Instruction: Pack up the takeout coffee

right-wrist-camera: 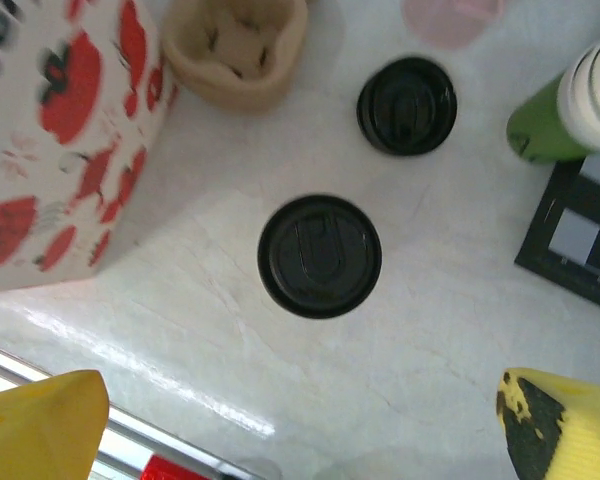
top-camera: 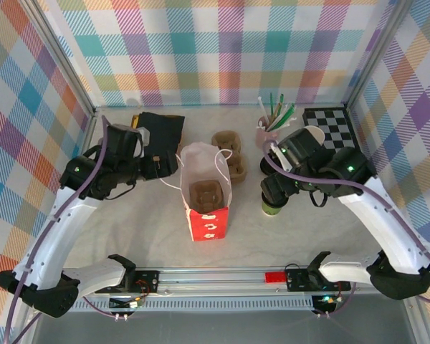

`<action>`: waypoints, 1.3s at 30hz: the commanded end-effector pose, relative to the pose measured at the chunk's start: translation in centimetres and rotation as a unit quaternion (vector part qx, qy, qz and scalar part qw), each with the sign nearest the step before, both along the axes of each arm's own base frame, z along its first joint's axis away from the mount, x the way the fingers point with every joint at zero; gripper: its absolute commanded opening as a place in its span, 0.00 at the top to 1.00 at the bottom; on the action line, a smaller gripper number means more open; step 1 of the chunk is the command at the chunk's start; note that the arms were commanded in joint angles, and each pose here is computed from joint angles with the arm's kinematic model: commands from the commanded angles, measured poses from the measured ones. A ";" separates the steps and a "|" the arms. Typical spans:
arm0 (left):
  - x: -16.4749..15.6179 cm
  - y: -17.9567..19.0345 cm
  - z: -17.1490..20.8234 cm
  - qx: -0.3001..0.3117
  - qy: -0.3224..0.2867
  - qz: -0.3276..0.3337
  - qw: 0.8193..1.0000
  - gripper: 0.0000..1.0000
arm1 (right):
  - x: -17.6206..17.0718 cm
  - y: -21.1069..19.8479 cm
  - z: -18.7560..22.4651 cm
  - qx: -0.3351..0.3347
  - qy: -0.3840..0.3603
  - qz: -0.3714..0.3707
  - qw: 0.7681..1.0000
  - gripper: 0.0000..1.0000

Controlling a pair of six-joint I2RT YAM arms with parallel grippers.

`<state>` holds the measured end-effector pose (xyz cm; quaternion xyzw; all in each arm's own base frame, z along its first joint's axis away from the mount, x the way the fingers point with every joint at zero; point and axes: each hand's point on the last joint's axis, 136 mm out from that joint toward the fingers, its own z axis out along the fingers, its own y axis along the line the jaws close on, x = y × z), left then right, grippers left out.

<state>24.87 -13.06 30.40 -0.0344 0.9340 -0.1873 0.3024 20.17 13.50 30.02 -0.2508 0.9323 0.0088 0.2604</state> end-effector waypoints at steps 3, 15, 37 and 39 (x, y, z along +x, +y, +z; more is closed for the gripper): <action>0.1 -1.9 -0.5 -0.018 -0.010 -0.041 0.999 0.00 | 0.6 0.4 -1.9 0.029 0.020 -0.006 0.999 0.01; 0.5 -4.1 -3.4 -0.052 0.023 -0.054 0.997 0.01 | 2.4 -0.9 -5.4 0.021 0.063 -0.045 0.997 0.01; -0.3 -4.6 -4.1 -0.087 0.016 -0.061 0.994 0.05 | 4.1 -0.3 -12.6 -0.055 0.072 0.069 0.993 0.01; -0.4 -4.7 -4.2 -0.088 0.017 -0.061 0.994 0.05 | 3.9 -0.1 -13.1 -0.058 0.081 0.081 0.992 0.01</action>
